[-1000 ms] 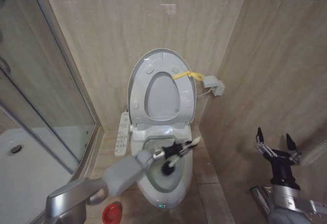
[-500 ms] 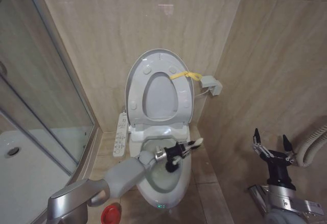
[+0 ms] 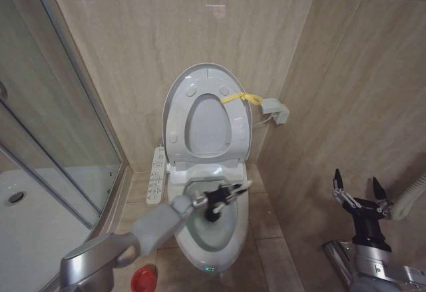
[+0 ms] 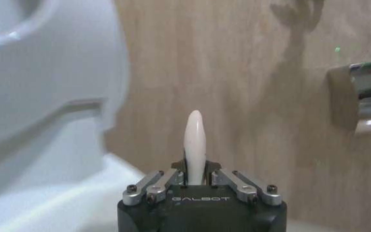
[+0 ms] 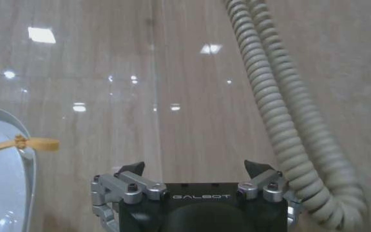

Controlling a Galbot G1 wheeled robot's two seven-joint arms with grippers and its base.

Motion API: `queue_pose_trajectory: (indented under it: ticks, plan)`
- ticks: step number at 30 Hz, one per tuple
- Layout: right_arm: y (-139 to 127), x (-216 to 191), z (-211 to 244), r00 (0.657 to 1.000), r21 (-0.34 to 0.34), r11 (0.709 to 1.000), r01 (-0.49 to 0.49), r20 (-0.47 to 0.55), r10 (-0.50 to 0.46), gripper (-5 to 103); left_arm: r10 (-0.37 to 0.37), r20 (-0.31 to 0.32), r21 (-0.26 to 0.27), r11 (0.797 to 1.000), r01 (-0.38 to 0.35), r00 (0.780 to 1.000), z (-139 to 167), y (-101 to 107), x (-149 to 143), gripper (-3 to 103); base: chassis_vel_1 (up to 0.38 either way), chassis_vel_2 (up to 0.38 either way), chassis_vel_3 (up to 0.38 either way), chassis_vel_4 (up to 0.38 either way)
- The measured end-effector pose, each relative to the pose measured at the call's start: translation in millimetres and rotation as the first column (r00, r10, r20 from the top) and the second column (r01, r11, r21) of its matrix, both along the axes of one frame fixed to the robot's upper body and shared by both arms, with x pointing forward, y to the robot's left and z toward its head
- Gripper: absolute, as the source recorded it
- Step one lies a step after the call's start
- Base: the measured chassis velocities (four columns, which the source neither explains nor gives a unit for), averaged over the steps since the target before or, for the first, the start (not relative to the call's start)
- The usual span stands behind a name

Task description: Open the toilet lid, clean the toilet bowl with a toilet brush, close the toilet lid, and flush.

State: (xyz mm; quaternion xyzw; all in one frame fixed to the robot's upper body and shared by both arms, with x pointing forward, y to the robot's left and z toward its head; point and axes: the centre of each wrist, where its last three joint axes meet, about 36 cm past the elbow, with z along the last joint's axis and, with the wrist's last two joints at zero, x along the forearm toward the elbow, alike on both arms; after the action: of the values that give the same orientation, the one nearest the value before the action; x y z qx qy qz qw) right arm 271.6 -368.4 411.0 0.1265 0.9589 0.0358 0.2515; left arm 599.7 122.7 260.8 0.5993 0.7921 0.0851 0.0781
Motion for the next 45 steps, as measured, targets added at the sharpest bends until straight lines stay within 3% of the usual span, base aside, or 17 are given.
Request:
queue_pose_trajectory:
  ticks: [3, 6, 9, 10, 13, 16, 17, 19, 22, 25, 27, 33, 35, 39, 42, 44, 45]
  plan:
    - [-3, 1, 3, 1.0, -0.003, 1.0, 0.002, 0.005, -0.002, 100, -0.021, 0.019, -0.091, 0.996, 0.022, 1.0, 24, -21, 2, 19, 0.008, 0.017, 0.008, -0.001]
    - [-3, 3, 3, 1.0, -0.001, 1.0, 0.003, 0.008, -0.003, 100, -0.031, 0.028, -0.118, 0.992, 0.034, 0.999, 35, -30, 4, 19, -0.017, -0.012, -0.007, -0.003]
    - [-2, 2, 2, 1.0, 0.001, 1.0, 0.002, 0.005, -0.002, 100, -0.024, 0.019, -0.055, 0.998, 0.025, 1.0, 17, -10, 1, 19, -0.017, -0.012, -0.005, -0.01]
    - [-2, 0, 3, 1.0, 0.0, 1.0, 0.0, 0.002, 0.0, 100, -0.001, 0.005, -0.001, 1.0, 0.001, 1.0, -2, 12, -3, 19, 0.0, 0.0, 0.0, 0.0]
    - [-3, 0, 5, 1.0, -0.004, 1.0, -0.005, 0.005, 0.005, 100, 0.023, 0.0, -0.001, 1.0, -0.023, 1.0, -7, 17, -3, 19, 0.017, 0.007, 0.008, 0.013]
    - [-4, 2, 6, 1.0, -0.004, 1.0, 0.001, 0.009, -0.001, 100, -0.039, 0.012, -0.1, 0.994, 0.04, 0.999, 22, -39, -5, 19, 0.03, 0.037, 0.001, 0.012]
    - [-4, 2, 6, 1.0, -0.004, 1.0, 0.001, 0.009, -0.001, 100, -0.039, 0.012, -0.1, 0.994, 0.04, 0.999, 22, -39, -5, 19, 0.0, 0.0, 0.0, 0.0]
    - [-3, 4, 4, 1.0, 0.005, 1.0, 0.002, 0.011, -0.002, 100, -0.07, 0.012, -0.152, 0.986, 0.071, 0.997, 35, -68, -11, 19, 0.0, 0.0, 0.0, 0.0]
    - [-2, 4, 2, 1.0, 0.007, 1.0, 0.003, 0.006, -0.003, 100, -0.057, 0.006, -0.113, 0.992, 0.058, 0.998, 22, -56, -12, 19, -0.048, -0.061, -0.011, -0.013]
    - [-3, -2, 2, 1.0, 0.002, 1.0, 0.003, 0.002, -0.003, 100, -0.004, -0.019, -0.028, 1.0, 0.003, 1.0, -12, -14, -18, 19, 0.0, 0.0, 0.0, 0.0]
    - [-3, -1, 2, 1.0, 0.001, 1.0, 0.002, 0.003, -0.002, 100, 0.001, -0.018, -0.032, 0.999, -0.001, 1.0, -12, -13, -19, 19, 0.031, 0.025, -0.002, 0.015]
    - [-1, 3, 3, 1.0, 0.006, 1.0, 0.002, 0.01, -0.002, 100, -0.069, 0.02, -0.15, 0.986, 0.071, 0.997, 22, -65, -23, 19, 0.01, 0.005, 0.001, 0.002]
    - [0, 4, 2, 1.0, 0.007, 1.0, 0.003, 0.008, -0.003, 100, -0.072, 0.019, -0.147, 0.986, 0.074, 0.997, 21, -65, -24, 19, 0.0, 0.0, 0.0, 0.0]
    - [-1, -1, 2, 1.0, 0.003, 1.0, 0.004, 0.002, -0.004, 100, 0.022, -0.014, -0.05, 0.999, -0.023, 1.0, -19, -9, -22, 19, -0.027, -0.016, -0.003, 0.005]
    - [-2, -1, 3, 1.0, 0.0, 1.0, 0.005, 0.004, -0.005, 100, 0.024, -0.013, -0.072, 0.997, -0.025, 1.0, -14, -14, -21, 19, 0.017, 0.012, 0.002, -0.001]
    - [-3, 1, 4, 1.0, 0.002, 1.0, 0.008, 0.008, -0.008, 100, -0.033, 0.002, -0.136, 0.99, 0.033, 0.999, 7, -47, -26, 19, 0.0, 0.0, 0.0, 0.0]
    - [-3, 1, 4, 1.0, 0.002, 1.0, 0.008, 0.008, -0.008, 100, -0.033, 0.002, -0.136, 0.99, 0.033, 0.999, 7, -47, -26, 19, 0.0, 0.0, 0.0, 0.0]
